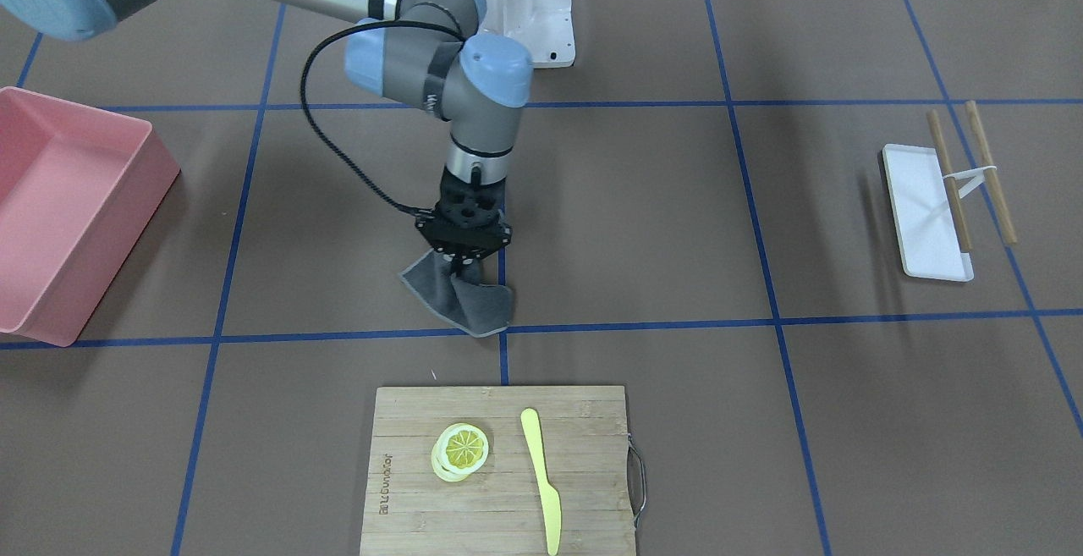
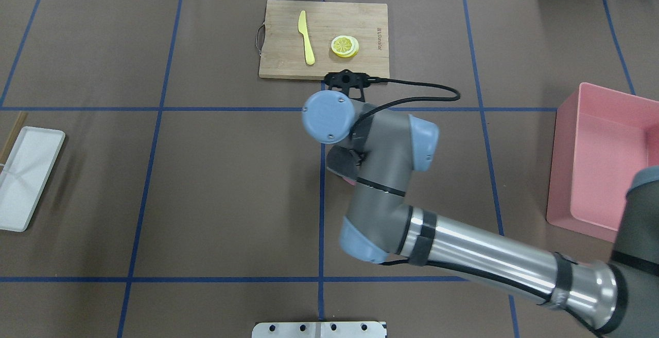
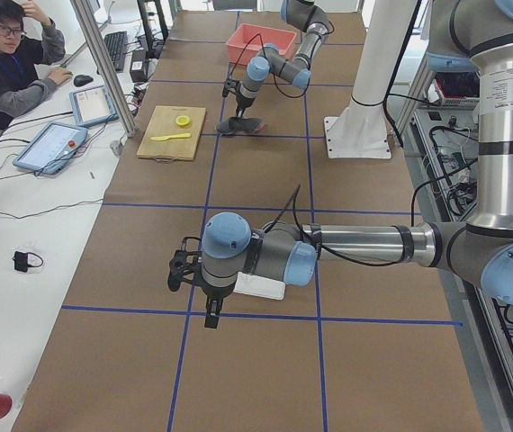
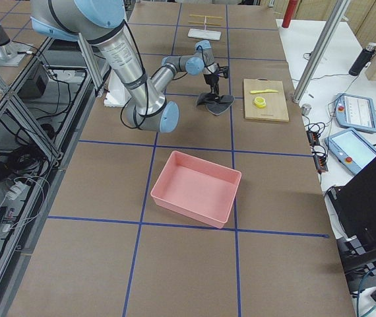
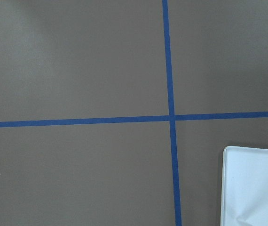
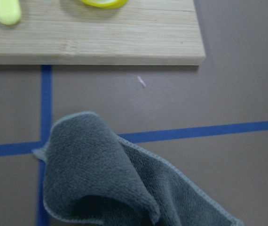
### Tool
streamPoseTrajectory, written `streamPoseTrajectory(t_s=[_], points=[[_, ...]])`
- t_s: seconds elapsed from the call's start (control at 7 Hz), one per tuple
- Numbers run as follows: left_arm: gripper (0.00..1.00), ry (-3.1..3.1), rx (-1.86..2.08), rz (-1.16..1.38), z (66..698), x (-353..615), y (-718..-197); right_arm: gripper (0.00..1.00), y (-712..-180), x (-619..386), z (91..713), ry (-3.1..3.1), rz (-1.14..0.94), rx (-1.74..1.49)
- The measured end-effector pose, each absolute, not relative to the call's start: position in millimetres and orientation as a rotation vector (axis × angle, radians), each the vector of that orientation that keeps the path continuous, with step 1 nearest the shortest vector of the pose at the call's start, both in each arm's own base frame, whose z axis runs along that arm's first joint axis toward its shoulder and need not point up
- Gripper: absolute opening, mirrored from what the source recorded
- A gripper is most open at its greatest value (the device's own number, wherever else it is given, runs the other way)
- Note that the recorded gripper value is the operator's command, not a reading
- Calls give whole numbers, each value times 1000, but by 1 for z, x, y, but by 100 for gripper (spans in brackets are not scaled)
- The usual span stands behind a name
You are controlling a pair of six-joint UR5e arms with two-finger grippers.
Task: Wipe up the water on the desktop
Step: 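Slide the towel back toward the cutting board with the right gripper, then wipe the table beside the cutting board with the towel in the right gripper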
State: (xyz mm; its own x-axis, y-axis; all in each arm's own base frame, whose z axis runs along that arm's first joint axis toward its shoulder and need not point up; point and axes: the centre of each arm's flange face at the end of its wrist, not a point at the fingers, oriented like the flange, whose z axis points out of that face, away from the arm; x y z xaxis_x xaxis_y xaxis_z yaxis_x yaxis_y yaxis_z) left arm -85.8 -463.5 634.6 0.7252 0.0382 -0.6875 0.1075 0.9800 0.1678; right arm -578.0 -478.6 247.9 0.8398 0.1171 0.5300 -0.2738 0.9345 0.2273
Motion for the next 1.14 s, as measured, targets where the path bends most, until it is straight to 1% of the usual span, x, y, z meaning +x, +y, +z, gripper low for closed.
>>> streamPoseTrajectory(t_s=[0.29, 0.43, 0.57, 0.71, 0.86, 1.14], points=[[98, 761, 202, -38, 634, -86, -463, 0, -486, -479, 327, -453, 104, 304], [98, 761, 201, -39, 635, -86, -463, 0, -491, -443, 360, -404, 73, 301], [98, 761, 200, -39, 635, -86, -463, 0, -495, -425, 379, -373, 55, 297], [98, 761, 199, -39, 636, -86, -463, 0, -496, -425, 374, -380, 56, 303], [98, 761, 199, -40, 635, -86, -464, 0, -496, -441, 344, -428, 87, 316], [98, 760, 199, -40, 633, -86, -467, 0, -491, -517, 257, -548, 194, 304]])
